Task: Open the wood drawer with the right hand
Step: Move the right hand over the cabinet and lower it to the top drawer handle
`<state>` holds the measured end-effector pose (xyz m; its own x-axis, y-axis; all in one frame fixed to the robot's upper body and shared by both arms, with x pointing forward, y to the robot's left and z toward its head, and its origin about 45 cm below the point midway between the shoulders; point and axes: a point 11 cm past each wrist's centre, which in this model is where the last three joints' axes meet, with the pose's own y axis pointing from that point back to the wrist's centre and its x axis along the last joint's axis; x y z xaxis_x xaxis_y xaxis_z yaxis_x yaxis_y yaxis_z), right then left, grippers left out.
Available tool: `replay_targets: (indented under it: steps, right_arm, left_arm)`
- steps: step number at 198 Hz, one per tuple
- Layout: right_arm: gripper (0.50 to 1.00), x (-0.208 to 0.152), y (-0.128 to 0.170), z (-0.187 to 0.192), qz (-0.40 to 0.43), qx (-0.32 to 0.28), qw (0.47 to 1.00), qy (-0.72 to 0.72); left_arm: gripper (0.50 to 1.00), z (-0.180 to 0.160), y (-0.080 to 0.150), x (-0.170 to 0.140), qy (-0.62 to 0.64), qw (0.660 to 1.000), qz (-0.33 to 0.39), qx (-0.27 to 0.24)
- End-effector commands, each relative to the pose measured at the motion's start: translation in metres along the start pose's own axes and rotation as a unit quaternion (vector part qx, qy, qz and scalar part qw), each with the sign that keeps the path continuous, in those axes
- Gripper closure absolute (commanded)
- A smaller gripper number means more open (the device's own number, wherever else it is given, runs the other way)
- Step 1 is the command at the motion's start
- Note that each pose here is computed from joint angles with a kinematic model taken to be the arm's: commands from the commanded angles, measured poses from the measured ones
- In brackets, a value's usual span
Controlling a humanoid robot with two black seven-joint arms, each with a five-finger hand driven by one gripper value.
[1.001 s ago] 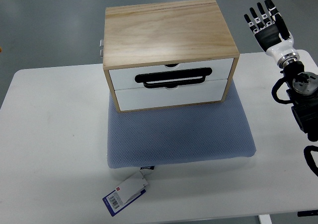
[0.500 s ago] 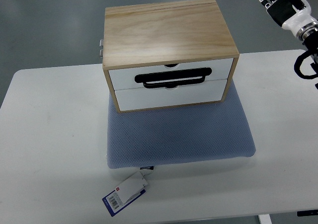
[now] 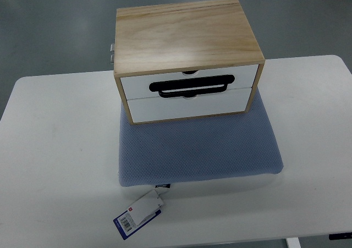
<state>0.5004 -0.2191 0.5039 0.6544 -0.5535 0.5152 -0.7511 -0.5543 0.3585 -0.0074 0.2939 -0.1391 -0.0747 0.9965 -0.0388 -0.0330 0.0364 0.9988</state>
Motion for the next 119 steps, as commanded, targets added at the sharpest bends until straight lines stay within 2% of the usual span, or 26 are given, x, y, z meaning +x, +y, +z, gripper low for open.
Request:
replay_targets:
  steps: [1,15,16,30,40,41,52,67,90,93,119]
  right_arm:
    - [0.554,-0.023,0.007,-0.037,-0.048,-0.068,0.989,0.126]
    - [0.554,-0.027,0.009,-0.047,-0.051,-0.075,0.985,0.148]
    - [0.554,-0.041,0.013,-0.065,-0.064,-0.094,0.974,0.197]
    - [0.554,-0.07,0.016,-0.086,-0.09,-0.117,0.955,0.258]
    - [0.554,-0.07,0.016,-0.086,-0.09,-0.117,0.955,0.259]
    - [0.554,-0.092,0.02,-0.099,-0.11,-0.127,0.94,0.295]
    - [0.556,-0.124,0.024,-0.107,-0.144,-0.132,0.925,0.325]
    - [0.556,-0.153,0.021,-0.111,-0.181,-0.133,0.916,0.333]
    - [0.556,-0.165,0.017,-0.113,-0.196,-0.136,0.915,0.325]
    - [0.556,-0.178,0.013,-0.116,-0.214,-0.139,0.914,0.315]
    - [0.556,-0.203,0.0,-0.112,-0.234,-0.145,0.922,0.272]
  left_arm:
    - [0.5,0.0,0.0,0.0,0.001,1.0,0.0,0.0]
    - [0.5,0.0,0.0,0.0,0.001,1.0,0.0,0.0]
    - [0.5,0.0,0.0,0.0,0.0,1.0,0.0,0.0]
    - [0.5,0.0,0.0,0.0,0.0,1.0,0.0,0.0]
    - [0.5,0.0,0.0,0.0,0.0,1.0,0.0,0.0]
    - [0.5,0.001,0.0,0.0,0.0,1.0,0.0,-0.001]
    - [0.5,0.001,0.0,0.0,0.0,1.0,0.0,-0.001]
    - [0.5,0.001,0.0,0.0,0.0,1.0,0.0,-0.001]
    - [0.5,0.001,0.0,0.0,0.001,1.0,0.0,-0.001]
    - [0.5,0.001,0.0,0.0,0.001,1.0,0.0,-0.001]
    - [0.5,0.001,0.0,0.0,0.001,1.0,0.0,-0.001]
